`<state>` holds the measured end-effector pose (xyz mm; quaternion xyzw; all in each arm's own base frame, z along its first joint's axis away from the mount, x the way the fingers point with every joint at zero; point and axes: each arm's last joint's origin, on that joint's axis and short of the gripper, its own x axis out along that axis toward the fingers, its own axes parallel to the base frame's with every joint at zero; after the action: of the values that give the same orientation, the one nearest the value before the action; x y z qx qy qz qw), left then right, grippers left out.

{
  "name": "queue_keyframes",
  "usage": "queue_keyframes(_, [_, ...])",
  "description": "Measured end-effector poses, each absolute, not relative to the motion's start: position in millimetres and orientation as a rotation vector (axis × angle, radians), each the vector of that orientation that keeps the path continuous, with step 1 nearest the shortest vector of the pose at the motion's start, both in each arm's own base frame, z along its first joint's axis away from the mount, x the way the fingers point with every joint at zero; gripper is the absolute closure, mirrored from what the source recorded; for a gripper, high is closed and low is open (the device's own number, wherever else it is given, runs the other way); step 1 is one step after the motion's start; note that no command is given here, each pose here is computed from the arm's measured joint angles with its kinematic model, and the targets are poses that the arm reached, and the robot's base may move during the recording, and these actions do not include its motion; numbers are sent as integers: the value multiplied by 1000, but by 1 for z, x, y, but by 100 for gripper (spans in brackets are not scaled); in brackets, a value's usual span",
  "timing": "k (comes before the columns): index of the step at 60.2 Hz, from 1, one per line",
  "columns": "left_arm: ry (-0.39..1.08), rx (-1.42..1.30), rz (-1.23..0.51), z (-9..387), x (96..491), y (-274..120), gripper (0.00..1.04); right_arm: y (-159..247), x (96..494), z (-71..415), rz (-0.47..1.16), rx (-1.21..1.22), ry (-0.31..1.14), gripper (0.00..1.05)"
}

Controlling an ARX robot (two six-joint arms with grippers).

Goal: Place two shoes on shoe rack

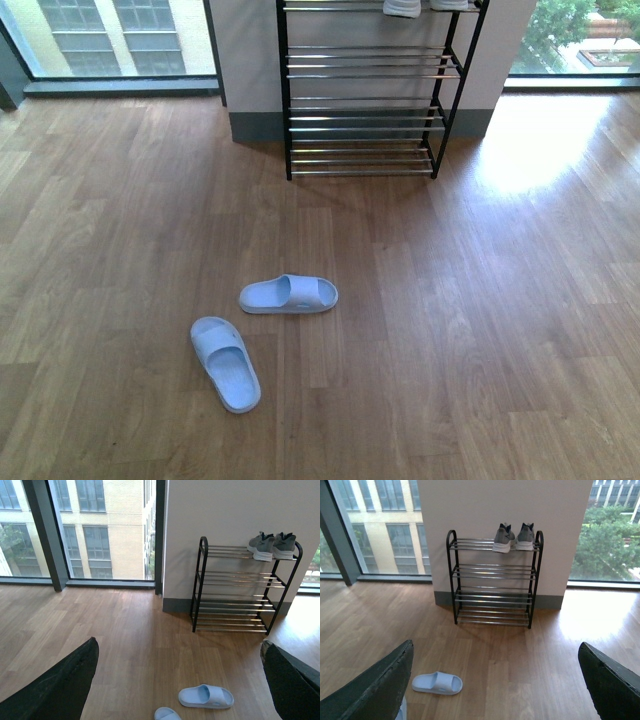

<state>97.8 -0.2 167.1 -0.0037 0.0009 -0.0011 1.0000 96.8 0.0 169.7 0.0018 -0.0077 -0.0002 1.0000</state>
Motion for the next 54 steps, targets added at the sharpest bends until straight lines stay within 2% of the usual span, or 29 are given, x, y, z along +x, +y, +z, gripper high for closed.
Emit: queue_keyframes(54, [2,-7,-2,167,98,0,9,0,97,170,0,3,-15,9])
